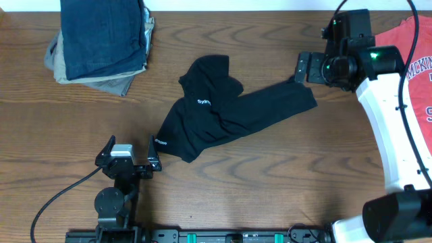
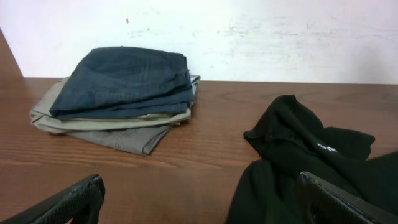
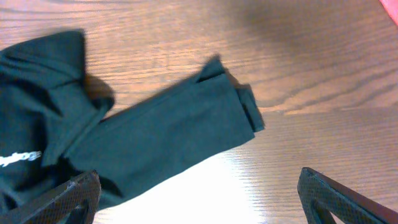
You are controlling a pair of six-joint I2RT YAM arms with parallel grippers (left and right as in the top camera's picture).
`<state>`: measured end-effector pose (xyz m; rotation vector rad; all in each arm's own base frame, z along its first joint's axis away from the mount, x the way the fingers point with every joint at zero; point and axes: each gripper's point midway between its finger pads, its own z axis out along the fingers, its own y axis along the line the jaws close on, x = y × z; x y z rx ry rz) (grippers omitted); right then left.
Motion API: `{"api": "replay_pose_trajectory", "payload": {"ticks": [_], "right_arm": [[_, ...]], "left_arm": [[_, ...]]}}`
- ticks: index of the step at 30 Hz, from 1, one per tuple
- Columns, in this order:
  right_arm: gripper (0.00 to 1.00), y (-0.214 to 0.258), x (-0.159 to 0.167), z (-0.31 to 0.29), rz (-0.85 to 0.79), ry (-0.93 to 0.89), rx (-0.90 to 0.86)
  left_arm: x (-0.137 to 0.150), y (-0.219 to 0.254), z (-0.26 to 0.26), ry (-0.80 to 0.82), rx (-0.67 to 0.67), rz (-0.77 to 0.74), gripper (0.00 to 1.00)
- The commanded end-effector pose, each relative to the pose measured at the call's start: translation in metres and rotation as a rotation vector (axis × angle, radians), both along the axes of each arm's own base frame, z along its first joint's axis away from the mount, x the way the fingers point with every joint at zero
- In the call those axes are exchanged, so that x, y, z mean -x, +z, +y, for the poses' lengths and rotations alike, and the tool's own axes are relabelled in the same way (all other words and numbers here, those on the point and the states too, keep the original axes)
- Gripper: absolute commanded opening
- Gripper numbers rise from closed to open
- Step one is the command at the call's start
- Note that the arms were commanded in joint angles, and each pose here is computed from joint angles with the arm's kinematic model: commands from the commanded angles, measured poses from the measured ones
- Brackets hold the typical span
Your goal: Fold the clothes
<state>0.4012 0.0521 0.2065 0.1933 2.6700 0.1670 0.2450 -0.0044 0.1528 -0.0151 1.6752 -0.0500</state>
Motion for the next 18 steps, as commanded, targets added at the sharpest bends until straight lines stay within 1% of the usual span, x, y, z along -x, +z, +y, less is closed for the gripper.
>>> {"api": "replay_pose_trajectory", "payload": {"ticks": [1, 6, 9, 14, 18], "right_arm": [[0.99, -0.035, -0.004, 0.003, 0.073, -0.009, -0.017], [0.99, -0.081, -0.013, 0.005, 0.133, -0.007, -0.009], [0.94, -0.106, -0.016, 0.003, 0.18, -0.012, -0.002], [0.82, -0.143, -0.029, 0.004, 0.212, 0.021, 0.017], [0.79, -0.159, -0.046, 0.006, 0.176, 0.07, 0.033]], "left_arm": [[0.001, -0.015, -0.001, -0.008, -0.002, 0.044, 0.98], [0.001, -0.015, -0.001, -0.008, -0.002, 0.044, 0.98], [0.001, -0.015, -0.001, -0.008, -0.002, 0.044, 0.98], [0.001, -0.015, -0.001, -0.008, -0.002, 0.044, 0.98], [0.001, -0.015, -0.001, -0.008, -0.002, 0.044, 0.98]]}}
